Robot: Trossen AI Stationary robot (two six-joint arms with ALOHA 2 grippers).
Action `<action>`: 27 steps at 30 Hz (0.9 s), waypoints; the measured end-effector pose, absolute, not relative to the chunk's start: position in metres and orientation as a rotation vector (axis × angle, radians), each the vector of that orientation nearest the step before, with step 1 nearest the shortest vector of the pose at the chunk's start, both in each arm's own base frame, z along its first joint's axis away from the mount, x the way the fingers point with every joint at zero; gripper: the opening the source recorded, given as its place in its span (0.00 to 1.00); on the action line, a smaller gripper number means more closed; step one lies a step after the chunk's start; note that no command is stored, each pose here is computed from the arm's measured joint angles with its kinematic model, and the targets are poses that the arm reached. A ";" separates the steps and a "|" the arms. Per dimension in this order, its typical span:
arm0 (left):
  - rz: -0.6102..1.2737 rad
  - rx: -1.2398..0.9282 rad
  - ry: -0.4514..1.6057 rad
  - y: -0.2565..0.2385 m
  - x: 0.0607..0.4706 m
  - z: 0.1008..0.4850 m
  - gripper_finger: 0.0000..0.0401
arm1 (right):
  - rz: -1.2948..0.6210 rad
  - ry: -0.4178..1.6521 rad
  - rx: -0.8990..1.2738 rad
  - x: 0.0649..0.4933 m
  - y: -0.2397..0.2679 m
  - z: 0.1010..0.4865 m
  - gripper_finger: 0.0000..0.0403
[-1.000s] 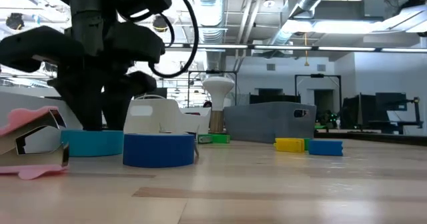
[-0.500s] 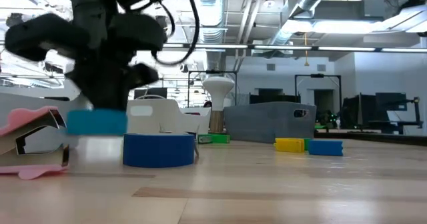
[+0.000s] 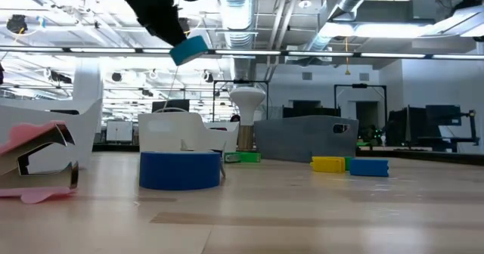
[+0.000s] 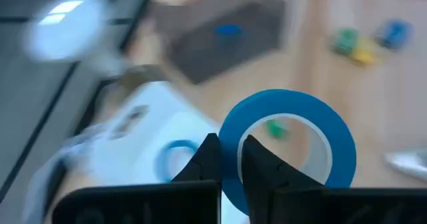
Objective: Pick and place Stapler, Stapler remover, tape
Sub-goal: Put the blue tape into the top white bin
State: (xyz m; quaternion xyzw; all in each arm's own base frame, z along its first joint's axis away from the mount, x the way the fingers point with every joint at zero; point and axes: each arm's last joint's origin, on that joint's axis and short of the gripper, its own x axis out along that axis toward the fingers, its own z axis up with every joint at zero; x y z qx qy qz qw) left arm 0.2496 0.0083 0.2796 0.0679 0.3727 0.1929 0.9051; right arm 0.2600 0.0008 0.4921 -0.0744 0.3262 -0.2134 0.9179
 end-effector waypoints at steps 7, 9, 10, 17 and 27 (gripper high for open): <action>0.587 0.005 0.768 0.073 0.239 0.282 0.03 | -0.443 0.651 -0.148 0.261 0.001 0.494 0.27; 0.580 -0.046 0.807 0.088 0.240 0.273 0.03 | -0.448 0.648 -0.146 0.261 0.000 0.494 0.27; 0.576 -0.069 0.828 0.095 0.242 0.268 0.03 | -0.450 0.647 -0.144 0.261 -0.001 0.494 0.27; 0.515 -0.178 0.972 0.120 0.256 0.228 0.03 | -0.461 0.637 -0.140 0.262 -0.003 0.495 0.27; 0.448 -0.234 1.106 0.125 0.272 0.187 0.03 | -0.466 0.639 -0.140 0.262 -0.005 0.495 0.27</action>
